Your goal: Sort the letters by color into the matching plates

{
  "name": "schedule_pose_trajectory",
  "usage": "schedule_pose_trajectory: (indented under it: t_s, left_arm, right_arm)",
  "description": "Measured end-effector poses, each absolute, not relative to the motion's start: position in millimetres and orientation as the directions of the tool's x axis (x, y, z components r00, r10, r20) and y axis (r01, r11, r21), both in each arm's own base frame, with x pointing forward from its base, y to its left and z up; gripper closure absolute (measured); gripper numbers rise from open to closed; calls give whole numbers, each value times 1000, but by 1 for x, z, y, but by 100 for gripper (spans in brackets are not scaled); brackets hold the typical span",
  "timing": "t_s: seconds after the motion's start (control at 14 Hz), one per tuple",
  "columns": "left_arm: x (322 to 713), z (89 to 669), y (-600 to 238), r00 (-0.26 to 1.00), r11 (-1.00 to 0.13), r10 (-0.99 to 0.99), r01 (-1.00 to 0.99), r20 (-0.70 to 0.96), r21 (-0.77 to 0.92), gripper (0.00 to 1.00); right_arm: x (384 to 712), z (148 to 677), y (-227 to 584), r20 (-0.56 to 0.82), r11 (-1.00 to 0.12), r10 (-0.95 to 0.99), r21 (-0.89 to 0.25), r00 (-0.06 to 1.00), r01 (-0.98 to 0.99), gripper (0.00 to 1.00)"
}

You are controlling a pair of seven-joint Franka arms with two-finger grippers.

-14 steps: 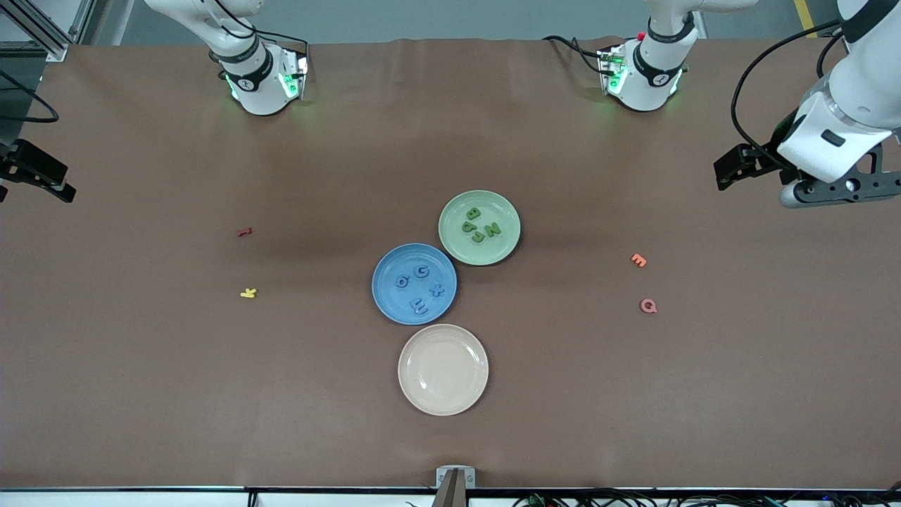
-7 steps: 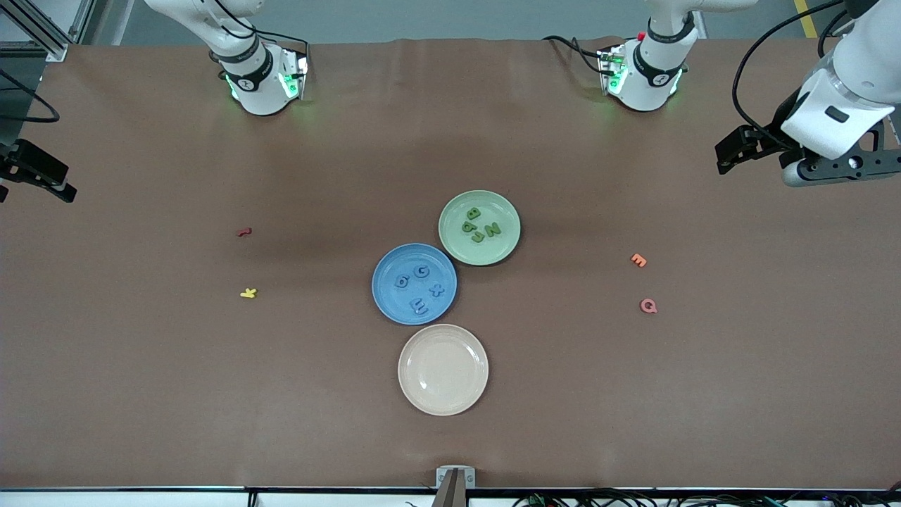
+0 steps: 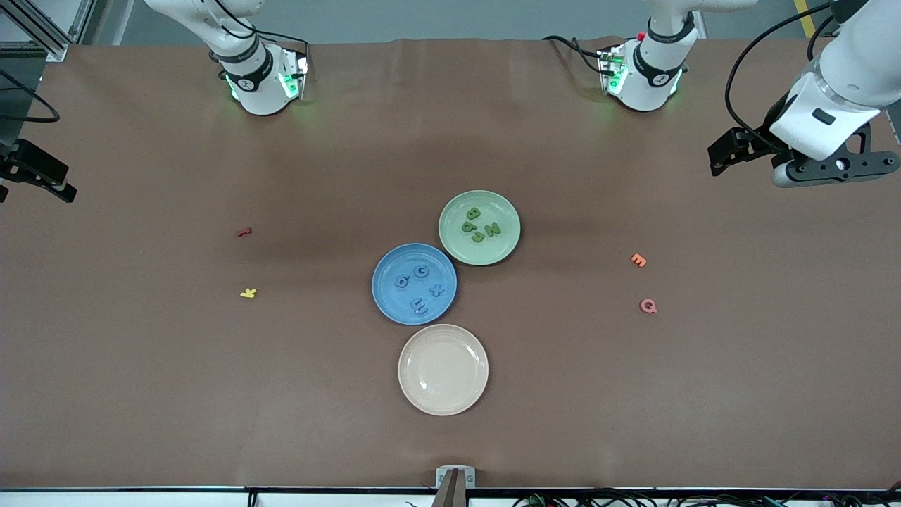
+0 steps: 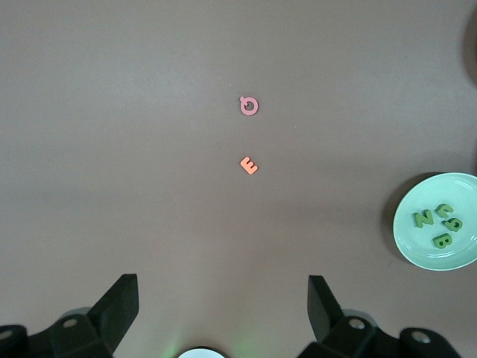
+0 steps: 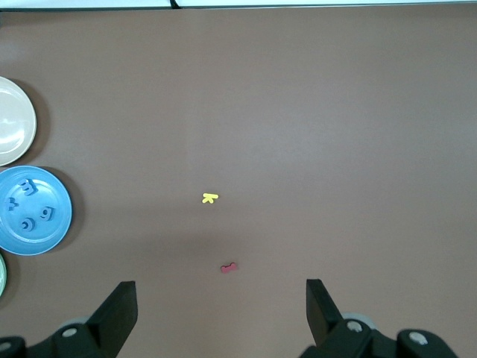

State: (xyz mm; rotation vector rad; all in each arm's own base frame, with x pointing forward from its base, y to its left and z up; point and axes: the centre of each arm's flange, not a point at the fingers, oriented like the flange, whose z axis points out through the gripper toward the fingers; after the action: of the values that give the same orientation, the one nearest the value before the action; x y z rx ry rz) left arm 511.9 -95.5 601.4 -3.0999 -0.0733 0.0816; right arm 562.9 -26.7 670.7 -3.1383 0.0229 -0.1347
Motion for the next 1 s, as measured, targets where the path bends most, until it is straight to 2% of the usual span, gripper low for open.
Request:
schedule_pose_trajectory:
  t_s: [0.64,1.0]
  left_arm:
    - [508,648,-85,999,-999,30,31,34,-22,0]
    - [508,655,-82,999,-999,35,36,42,-20,0]
  right_arm:
    - [563,671,-26,86,-1000,-14,-1,996,-14,0]
    - [563,671,-26,86,-1000,-14,-1,996,-14,0]
